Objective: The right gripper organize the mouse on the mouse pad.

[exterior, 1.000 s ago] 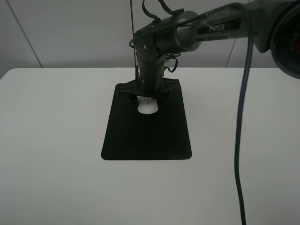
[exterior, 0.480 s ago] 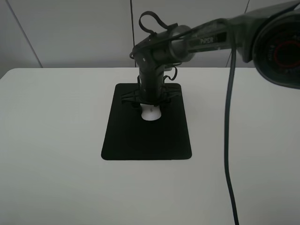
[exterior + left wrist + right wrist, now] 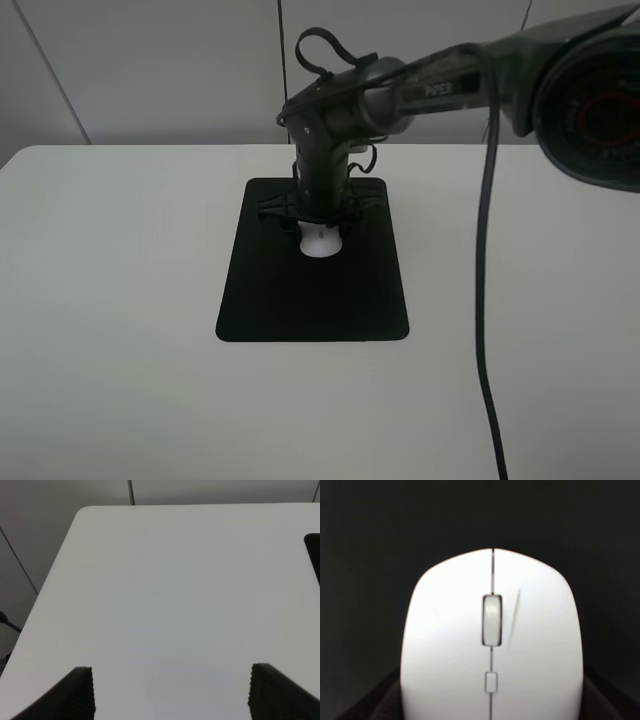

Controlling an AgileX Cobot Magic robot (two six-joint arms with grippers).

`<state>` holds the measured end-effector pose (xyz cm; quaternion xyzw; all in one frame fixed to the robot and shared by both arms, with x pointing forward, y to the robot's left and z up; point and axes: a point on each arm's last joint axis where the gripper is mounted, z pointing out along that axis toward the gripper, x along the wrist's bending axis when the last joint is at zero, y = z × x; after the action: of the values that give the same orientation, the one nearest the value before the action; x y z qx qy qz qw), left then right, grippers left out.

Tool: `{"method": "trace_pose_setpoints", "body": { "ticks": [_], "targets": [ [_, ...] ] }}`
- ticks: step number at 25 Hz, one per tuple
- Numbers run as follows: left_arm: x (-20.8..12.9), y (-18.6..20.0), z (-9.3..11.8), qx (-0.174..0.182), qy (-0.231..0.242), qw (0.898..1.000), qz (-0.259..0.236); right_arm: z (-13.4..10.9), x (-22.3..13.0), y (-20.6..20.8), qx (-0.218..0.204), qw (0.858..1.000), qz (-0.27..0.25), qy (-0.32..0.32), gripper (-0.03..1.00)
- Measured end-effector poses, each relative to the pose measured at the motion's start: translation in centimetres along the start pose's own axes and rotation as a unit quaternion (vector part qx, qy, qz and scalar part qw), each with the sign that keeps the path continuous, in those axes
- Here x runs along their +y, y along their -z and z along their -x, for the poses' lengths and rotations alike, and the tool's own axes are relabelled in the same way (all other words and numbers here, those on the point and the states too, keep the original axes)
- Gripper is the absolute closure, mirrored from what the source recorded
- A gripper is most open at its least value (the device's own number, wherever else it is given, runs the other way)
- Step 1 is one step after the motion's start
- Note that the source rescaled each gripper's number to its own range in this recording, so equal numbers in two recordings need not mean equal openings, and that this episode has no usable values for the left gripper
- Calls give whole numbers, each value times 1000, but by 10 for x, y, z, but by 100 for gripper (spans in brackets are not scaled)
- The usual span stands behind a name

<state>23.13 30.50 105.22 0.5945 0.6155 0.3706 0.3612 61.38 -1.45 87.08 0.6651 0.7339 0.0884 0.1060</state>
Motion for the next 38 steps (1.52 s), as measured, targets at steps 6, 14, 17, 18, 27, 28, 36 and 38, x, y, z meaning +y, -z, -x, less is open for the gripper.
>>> {"method": "trace_pose_setpoints", "body": {
  "ticks": [6,14,17,18,27,28,36,38],
  "targets": [
    [0,0,0,0,0,1000,0,0,-1,-4,-2,1000,-2,2,93],
    [0,0,0,0,0,1000,0,0,-1,-4,-2,1000,-1,2,93],
    [0,0,0,0,0,1000,0,0,-1,-4,-2,1000,-1,2,88],
    [0,0,0,0,0,1000,0,0,-1,-4,-2,1000,-1,2,78],
    [0,0,0,0,0,1000,0,1,3,11,2,1000,9,0,51],
    [0,0,0,0,0,1000,0,1,5,16,4,1000,14,0,52],
    [0,0,0,0,0,1000,0,6,12,55,12,999,33,-5,52],
    [0,0,0,0,0,1000,0,8,13,66,12,999,35,-4,52]
  ]
}}
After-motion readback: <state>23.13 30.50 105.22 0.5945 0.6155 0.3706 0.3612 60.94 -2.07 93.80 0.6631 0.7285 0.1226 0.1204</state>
